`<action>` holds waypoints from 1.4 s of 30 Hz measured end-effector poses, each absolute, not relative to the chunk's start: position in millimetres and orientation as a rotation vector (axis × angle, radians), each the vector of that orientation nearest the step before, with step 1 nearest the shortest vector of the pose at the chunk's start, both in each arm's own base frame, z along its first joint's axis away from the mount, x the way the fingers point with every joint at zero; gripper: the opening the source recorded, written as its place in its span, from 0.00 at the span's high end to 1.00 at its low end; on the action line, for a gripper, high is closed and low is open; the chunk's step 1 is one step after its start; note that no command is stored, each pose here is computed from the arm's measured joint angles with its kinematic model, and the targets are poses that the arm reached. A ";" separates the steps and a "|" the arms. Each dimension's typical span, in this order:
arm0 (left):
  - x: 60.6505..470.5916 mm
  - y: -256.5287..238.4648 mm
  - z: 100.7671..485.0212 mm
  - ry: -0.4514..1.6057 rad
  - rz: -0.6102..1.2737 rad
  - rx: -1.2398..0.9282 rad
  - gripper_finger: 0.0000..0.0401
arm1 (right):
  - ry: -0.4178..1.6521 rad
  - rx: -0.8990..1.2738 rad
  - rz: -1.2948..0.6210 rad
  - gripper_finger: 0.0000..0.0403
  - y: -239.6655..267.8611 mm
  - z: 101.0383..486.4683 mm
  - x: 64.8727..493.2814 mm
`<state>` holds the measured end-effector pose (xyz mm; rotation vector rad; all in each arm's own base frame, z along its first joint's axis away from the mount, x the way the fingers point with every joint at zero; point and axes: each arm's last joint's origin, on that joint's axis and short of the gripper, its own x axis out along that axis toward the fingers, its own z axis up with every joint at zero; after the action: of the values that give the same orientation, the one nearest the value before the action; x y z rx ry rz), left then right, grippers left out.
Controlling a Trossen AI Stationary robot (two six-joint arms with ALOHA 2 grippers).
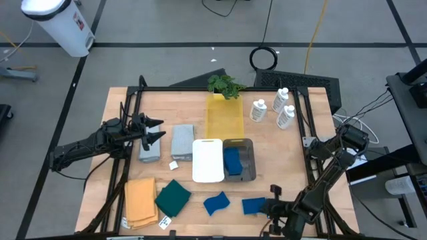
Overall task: Pick & Place Kitchen Items
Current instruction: Put the right sponge wipe into the black bin
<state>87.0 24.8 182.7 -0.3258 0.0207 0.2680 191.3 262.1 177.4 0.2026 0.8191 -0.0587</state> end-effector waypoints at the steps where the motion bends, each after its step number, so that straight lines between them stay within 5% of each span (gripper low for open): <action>1: 87.1 24.8 182.5 0.021 0.268 -0.326 0.19 | 0.773 0.203 -0.044 0.95 263.1 176.5 193.3; 11: 87.1 24.8 182.5 0.021 0.268 -0.326 0.19 | 0.441 0.210 0.268 0.72 260.2 161.6 199.9; 15: 87.0 24.8 182.6 0.021 0.268 -0.326 0.19 | 0.597 0.316 0.328 0.66 249.0 154.6 212.0; 20: 87.0 24.8 182.6 0.021 0.268 -0.326 0.19 | 0.914 0.381 0.100 0.79 234.9 161.7 229.5; 25: 87.0 24.8 182.6 0.021 0.268 -0.326 0.19 | 0.991 0.423 0.001 0.98 228.5 174.2 239.0; 37: 87.1 24.8 182.5 0.021 0.268 -0.326 0.19 | 1.208 0.517 -0.092 1.00 224.3 143.5 242.1; 42: 87.0 24.8 182.6 0.021 0.268 -0.326 0.19 | 1.345 0.373 -0.025 1.00 214.6 138.1 239.3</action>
<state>87.0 24.8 182.6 -0.3259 0.0213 0.2681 239.3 214.6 138.1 0.3730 1.3449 -0.0246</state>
